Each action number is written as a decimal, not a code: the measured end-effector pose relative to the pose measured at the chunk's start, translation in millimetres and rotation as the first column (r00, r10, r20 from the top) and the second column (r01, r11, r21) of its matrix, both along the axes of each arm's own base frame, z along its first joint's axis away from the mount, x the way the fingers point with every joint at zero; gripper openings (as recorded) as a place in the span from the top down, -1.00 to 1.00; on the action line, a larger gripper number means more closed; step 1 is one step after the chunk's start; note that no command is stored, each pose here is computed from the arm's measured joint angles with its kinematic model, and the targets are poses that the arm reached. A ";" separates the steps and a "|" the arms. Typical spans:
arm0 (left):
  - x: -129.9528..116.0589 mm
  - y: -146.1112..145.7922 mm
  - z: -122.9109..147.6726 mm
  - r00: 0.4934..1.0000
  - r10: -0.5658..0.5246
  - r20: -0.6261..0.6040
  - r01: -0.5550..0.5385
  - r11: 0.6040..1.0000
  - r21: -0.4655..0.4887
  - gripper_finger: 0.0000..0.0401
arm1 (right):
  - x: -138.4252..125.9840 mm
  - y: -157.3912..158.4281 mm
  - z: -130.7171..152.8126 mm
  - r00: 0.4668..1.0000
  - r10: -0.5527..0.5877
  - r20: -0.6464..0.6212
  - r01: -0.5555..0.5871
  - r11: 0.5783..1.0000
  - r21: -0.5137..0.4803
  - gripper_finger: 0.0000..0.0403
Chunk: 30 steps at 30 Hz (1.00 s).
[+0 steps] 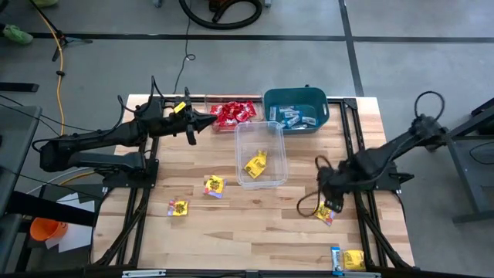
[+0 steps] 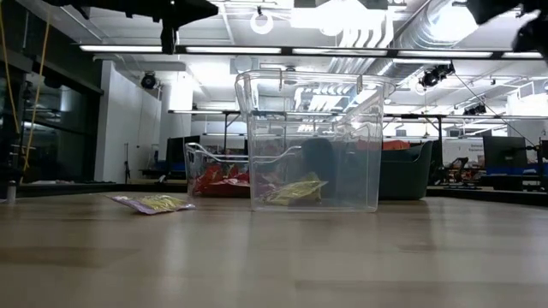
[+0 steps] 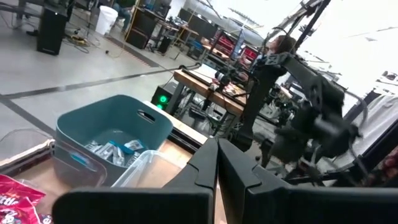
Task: Sort candy
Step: Put the yellow candy into the transparent container
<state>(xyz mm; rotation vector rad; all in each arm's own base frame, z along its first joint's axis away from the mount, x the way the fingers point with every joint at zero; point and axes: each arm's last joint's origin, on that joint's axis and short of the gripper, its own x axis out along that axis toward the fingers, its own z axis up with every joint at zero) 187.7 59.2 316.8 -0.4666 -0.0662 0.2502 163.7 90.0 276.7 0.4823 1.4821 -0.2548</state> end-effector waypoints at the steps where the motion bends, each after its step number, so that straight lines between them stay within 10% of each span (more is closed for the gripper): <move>1: 0.0 0.0 0.0 1.000 0.000 0.000 0.000 1.000 0.000 1.00 | 3.6 5.6 -5.4 1.000 0.003 -0.031 -0.003 1.000 -0.003 -0.27; 15: 0.0 0.0 0.0 1.000 -0.001 0.000 0.001 1.000 0.000 1.00 | 42.9 57.8 -82.9 0.960 -0.066 -0.272 0.037 0.993 -0.111 -0.27; 30: 0.2 -0.9 -3.0 0.999 -0.030 -0.030 0.029 1.000 -0.012 1.00 | 20.5 49.3 -141.3 0.955 -0.088 -0.282 0.076 0.996 -0.053 -0.27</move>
